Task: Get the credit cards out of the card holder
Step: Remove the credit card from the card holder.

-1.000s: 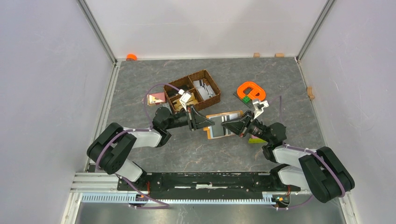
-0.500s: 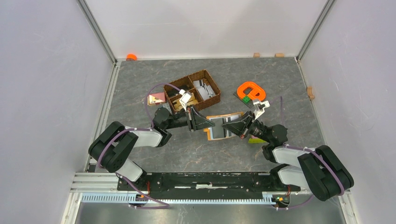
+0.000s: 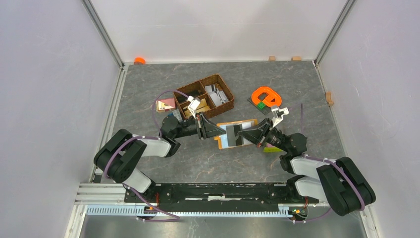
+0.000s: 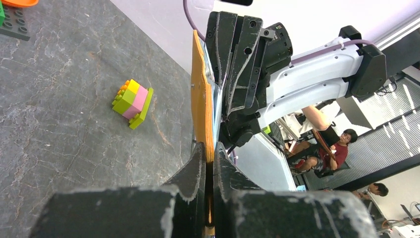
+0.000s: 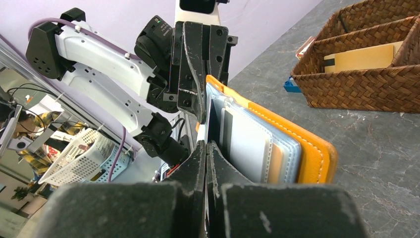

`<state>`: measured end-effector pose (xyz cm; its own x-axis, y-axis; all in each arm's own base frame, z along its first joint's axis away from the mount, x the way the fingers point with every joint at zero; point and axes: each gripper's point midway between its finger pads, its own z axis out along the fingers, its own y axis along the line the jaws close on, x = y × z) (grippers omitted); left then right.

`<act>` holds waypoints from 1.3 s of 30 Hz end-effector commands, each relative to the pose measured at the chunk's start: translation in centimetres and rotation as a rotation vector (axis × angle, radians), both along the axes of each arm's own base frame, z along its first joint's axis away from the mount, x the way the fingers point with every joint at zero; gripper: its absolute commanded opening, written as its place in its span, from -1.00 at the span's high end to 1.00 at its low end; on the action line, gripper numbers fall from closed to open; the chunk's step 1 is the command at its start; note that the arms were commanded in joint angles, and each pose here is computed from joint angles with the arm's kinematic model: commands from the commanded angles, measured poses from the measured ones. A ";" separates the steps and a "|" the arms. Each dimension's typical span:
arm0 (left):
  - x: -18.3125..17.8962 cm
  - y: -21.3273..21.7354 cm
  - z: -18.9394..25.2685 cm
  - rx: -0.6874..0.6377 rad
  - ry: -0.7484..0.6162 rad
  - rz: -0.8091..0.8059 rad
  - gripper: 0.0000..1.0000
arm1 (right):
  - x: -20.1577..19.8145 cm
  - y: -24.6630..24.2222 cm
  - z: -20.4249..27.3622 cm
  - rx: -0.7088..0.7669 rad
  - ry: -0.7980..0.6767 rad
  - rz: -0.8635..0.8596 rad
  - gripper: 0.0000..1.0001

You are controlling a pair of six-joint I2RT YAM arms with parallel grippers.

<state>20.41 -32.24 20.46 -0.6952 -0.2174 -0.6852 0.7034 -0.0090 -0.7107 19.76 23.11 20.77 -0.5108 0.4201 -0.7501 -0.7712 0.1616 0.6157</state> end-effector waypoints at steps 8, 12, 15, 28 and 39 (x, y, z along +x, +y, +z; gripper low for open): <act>0.3 0.3 1.3 -0.050 -0.022 0.026 0.95 | -0.3 -0.1 1.4 0.014 -0.095 0.001 0.62; 0.2 0.4 1.5 -0.058 -0.026 0.023 0.96 | -0.1 0.6 0.7 -0.017 -0.084 0.015 0.45; 0.1 0.5 1.9 -0.068 -0.033 0.019 0.96 | 0.0 1.2 0.0 -0.045 -0.068 0.028 0.37; -0.1 0.8 2.3 -0.082 -0.045 0.028 0.96 | 1.1 0.7 -1.1 -0.069 -0.024 -0.027 1.00; 2.2 1.6 0.3 -0.003 0.017 0.141 0.96 | 3.4 -3.3 -2.3 -0.086 0.005 -0.246 1.00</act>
<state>21.62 -31.21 19.80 -0.7168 -0.2694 -0.6431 0.6577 0.0452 -0.7519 22.07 21.12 19.01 -0.4582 0.4430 -0.7706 -0.7249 0.3154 0.6124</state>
